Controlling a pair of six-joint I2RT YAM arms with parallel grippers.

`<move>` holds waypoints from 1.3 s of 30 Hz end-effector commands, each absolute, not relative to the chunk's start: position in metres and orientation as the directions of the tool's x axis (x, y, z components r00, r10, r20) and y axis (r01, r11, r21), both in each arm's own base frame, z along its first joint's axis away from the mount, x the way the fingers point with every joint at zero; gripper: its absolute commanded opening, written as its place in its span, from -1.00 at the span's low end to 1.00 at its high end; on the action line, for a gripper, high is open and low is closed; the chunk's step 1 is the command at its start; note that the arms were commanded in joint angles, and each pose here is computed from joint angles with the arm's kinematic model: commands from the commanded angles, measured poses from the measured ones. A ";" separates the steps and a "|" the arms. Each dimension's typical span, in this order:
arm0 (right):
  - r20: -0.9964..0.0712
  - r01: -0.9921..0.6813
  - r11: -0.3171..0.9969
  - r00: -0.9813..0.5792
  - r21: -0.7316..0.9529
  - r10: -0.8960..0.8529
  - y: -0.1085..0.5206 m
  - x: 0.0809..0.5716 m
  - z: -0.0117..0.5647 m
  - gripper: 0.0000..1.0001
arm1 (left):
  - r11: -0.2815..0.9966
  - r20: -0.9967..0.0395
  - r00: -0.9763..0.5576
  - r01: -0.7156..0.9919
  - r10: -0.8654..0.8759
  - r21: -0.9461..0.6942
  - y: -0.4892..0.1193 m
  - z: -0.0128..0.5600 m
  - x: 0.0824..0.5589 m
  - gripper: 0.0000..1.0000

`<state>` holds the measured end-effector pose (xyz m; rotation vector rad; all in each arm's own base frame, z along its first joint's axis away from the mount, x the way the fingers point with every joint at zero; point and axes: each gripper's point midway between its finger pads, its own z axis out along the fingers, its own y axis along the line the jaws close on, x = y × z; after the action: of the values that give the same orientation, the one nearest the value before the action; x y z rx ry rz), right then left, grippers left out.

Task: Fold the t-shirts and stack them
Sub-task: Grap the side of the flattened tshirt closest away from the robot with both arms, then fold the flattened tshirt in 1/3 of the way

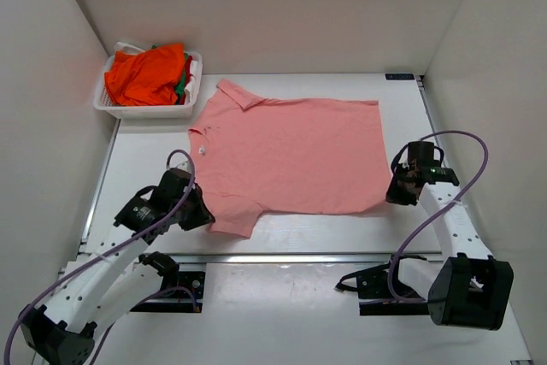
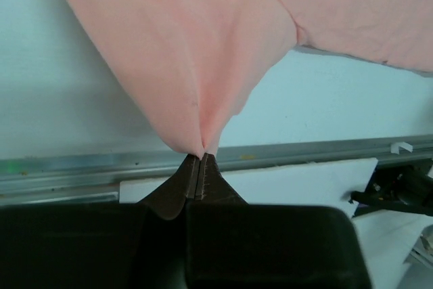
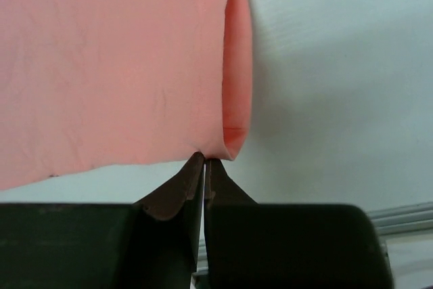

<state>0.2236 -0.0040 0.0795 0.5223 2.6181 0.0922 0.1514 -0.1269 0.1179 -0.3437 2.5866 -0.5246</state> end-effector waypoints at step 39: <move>-0.380 0.251 0.948 -0.872 0.193 0.308 -0.013 0.343 0.097 -1.00 | 0.897 -0.630 -0.651 -0.203 -0.423 -0.392 -0.087 0.172 0.385 -1.00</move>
<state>0.3190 -0.0127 0.0889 0.4111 2.7463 0.1849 0.3545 -0.0933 0.1476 -0.4595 2.4054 -0.3721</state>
